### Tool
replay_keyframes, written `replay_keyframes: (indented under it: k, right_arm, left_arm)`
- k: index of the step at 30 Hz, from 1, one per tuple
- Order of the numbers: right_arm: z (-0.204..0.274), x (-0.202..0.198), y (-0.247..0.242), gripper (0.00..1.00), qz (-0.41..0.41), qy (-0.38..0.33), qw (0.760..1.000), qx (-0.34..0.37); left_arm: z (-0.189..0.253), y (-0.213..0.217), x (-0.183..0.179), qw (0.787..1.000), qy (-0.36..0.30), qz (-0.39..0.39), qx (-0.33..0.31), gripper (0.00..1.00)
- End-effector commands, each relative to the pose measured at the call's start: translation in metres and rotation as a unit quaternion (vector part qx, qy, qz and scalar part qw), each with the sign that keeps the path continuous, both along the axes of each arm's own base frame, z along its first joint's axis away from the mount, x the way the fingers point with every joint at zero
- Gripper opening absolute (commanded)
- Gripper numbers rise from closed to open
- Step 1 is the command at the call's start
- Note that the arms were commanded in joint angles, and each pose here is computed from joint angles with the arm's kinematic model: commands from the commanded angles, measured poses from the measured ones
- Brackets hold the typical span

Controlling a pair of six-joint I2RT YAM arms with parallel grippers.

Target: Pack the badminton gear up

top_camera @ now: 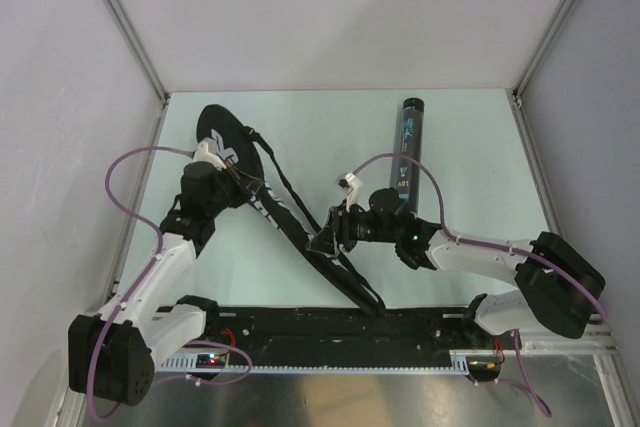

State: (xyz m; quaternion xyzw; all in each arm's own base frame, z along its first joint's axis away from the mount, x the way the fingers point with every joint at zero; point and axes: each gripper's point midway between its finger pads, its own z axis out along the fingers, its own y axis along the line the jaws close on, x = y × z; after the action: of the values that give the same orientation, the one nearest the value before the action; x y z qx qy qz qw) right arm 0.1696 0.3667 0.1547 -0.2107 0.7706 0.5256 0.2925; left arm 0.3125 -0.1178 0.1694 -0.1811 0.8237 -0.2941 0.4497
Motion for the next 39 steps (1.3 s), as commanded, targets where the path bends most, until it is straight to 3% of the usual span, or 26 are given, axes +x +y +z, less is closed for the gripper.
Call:
replay_keyframes:
  k: [1,16,19,22,24,27,31,39]
  right_arm:
    - [0.024,0.000,0.013,0.56,0.049,-0.046,0.998,0.015]
    - [-0.010,0.008,0.023,0.50,0.041,-0.043,0.996,-0.060]
    - [-0.017,0.009,0.022,0.35,0.038,-0.034,0.996,-0.069]
    - [-0.016,0.011,0.019,0.08,0.030,-0.032,0.996,-0.072]
    - [-0.013,0.012,0.017,0.02,0.025,-0.031,0.997,-0.072]
    - [-0.010,0.011,0.012,0.00,0.018,-0.030,0.996,-0.079]
    - [-0.014,0.010,0.001,0.06,0.007,-0.031,0.994,-0.105]
    - [-0.015,-0.006,-0.017,0.00,0.013,-0.036,0.993,-0.114]
  left_arm:
    - [0.022,-0.009,0.003,0.999,-0.026,-0.029,-0.006,0.00]
    - [0.021,-0.009,0.005,0.999,-0.023,-0.027,-0.005,0.00]
    - [0.020,-0.008,0.006,0.999,-0.021,-0.025,-0.003,0.00]
    - [0.019,-0.006,0.007,1.000,-0.023,-0.021,0.003,0.00]
    - [0.017,-0.001,0.010,1.000,-0.021,-0.013,0.018,0.00]
    - [0.013,0.008,0.012,0.999,-0.012,-0.002,0.048,0.00]
    - [0.011,0.018,0.014,0.997,-0.005,0.011,0.076,0.00]
    - [0.013,0.019,0.024,0.997,0.001,0.000,0.083,0.00]
